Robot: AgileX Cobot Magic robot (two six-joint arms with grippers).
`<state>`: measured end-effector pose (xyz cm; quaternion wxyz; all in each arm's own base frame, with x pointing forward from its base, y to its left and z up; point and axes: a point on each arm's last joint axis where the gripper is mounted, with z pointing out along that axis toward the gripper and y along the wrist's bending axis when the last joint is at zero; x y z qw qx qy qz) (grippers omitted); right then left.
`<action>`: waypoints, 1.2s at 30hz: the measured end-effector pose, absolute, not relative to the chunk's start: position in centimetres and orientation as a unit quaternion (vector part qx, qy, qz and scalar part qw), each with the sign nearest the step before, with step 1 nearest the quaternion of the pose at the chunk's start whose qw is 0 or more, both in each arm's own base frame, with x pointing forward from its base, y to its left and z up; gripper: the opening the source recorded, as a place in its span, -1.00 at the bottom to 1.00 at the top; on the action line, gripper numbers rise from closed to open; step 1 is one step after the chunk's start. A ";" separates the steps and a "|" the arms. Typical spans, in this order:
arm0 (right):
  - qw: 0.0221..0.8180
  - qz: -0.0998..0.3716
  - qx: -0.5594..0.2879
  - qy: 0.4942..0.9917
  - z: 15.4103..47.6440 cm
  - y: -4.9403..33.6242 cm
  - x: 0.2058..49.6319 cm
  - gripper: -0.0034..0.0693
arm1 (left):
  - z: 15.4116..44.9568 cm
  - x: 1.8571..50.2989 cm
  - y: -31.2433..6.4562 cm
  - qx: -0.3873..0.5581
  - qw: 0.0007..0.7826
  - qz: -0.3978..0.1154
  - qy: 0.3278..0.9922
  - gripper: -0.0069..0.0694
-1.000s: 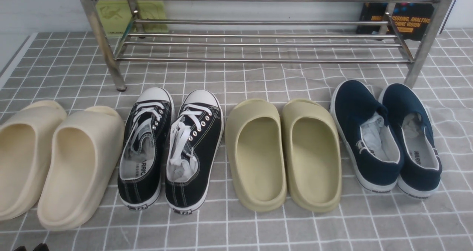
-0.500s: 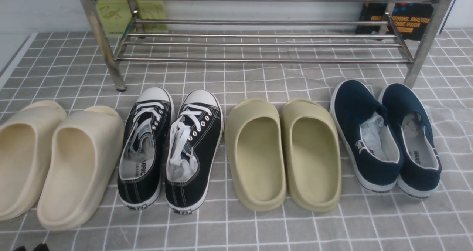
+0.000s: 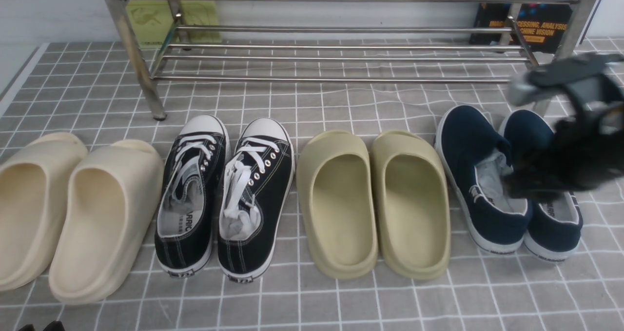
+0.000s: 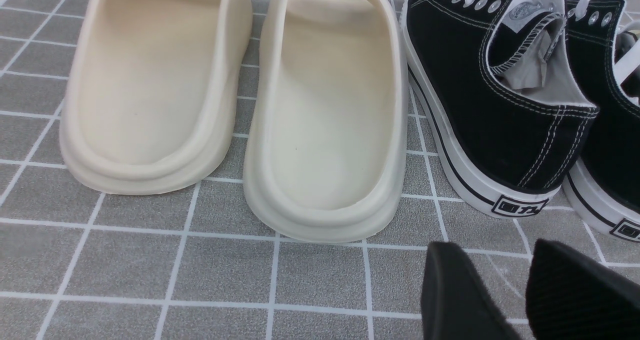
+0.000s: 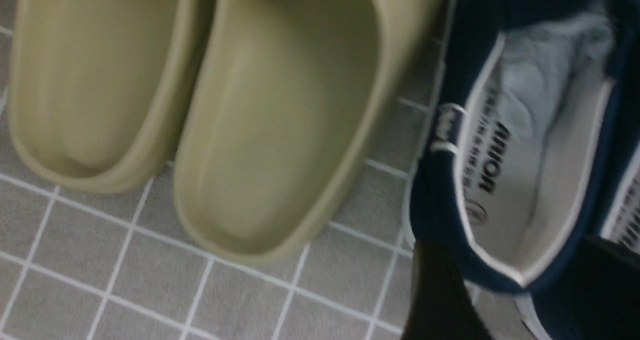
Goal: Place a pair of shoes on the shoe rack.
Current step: Use the right arm to grab the shoe closest to it
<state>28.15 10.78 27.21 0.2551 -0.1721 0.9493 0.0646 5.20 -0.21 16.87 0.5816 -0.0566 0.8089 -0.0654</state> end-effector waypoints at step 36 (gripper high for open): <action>0.194 0.001 -0.076 0.978 18.2 13.0 35.4 -0.09 | 16.9 5.2 -0.2 -0.057 0.582 -0.065 0.809 -0.20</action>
